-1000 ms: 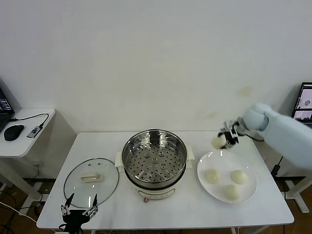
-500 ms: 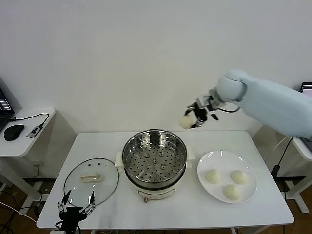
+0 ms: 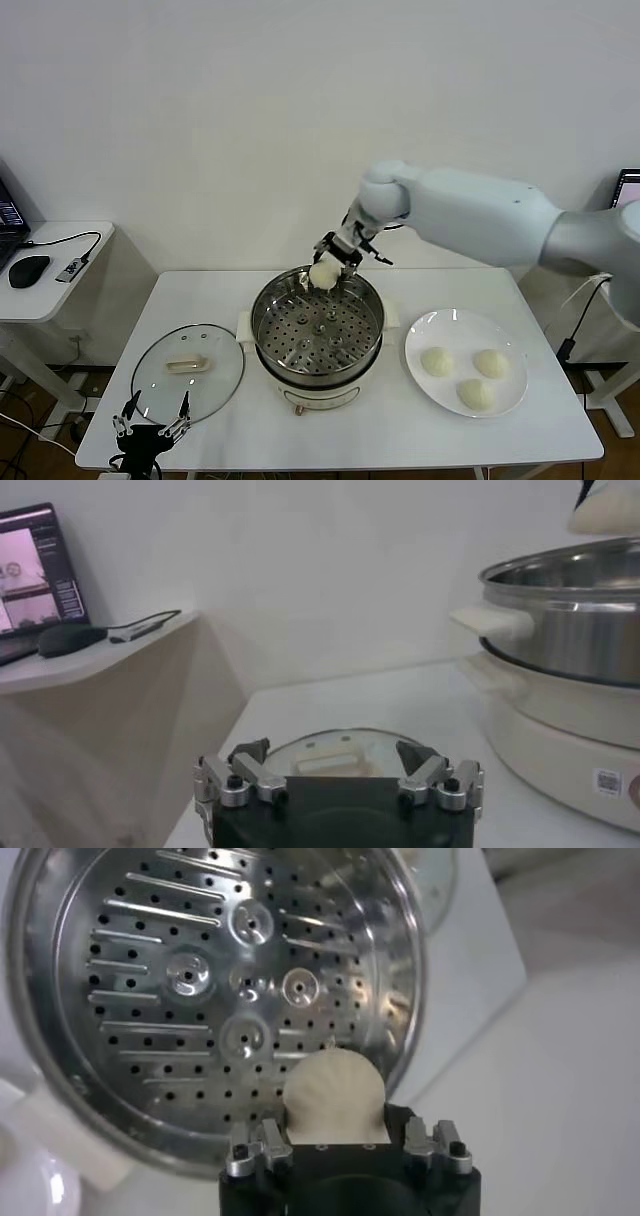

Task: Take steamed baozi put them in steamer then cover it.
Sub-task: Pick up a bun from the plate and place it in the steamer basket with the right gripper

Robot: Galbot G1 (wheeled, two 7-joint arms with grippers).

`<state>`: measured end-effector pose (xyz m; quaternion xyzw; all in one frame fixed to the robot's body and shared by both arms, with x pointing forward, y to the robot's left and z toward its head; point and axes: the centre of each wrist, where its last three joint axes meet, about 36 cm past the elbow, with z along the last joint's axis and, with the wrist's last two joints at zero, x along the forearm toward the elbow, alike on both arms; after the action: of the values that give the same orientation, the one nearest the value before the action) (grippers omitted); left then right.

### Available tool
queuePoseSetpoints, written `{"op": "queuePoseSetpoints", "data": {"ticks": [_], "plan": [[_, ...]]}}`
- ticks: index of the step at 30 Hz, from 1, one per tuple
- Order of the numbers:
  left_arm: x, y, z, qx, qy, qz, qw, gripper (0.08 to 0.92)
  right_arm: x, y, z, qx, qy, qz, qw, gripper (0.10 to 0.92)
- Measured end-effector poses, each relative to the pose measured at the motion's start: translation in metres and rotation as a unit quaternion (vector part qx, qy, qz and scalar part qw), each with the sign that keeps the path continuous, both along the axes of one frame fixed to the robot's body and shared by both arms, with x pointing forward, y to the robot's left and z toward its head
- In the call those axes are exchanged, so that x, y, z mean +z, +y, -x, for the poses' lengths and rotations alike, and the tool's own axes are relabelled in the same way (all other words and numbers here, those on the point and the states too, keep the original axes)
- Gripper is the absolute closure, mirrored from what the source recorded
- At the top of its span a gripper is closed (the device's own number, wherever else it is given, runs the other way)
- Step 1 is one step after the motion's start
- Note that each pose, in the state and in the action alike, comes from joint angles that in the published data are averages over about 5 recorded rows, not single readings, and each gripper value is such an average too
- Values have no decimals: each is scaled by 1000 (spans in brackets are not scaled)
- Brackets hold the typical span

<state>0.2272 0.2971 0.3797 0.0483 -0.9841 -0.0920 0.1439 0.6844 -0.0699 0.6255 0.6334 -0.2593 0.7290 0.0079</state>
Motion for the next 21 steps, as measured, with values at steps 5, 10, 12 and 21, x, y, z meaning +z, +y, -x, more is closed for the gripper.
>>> {"op": "queuePoseSetpoints", "data": {"ticks": [5, 10, 12, 21], "plan": [[1, -1, 0, 2, -3, 2, 1000, 177, -18, 12, -3, 42, -7, 21, 999, 420], [2, -2, 1, 2, -4, 2, 1000, 177, -35, 19, -5, 71, -12, 37, 997, 420], [2, -2, 1, 2, -3, 2, 1000, 177, -40, 21, -7, 80, -14, 41, 996, 419], [5, -3, 1, 3, -11, 2, 1000, 177, -52, 25, -10, 111, -22, 43, 993, 288]]}}
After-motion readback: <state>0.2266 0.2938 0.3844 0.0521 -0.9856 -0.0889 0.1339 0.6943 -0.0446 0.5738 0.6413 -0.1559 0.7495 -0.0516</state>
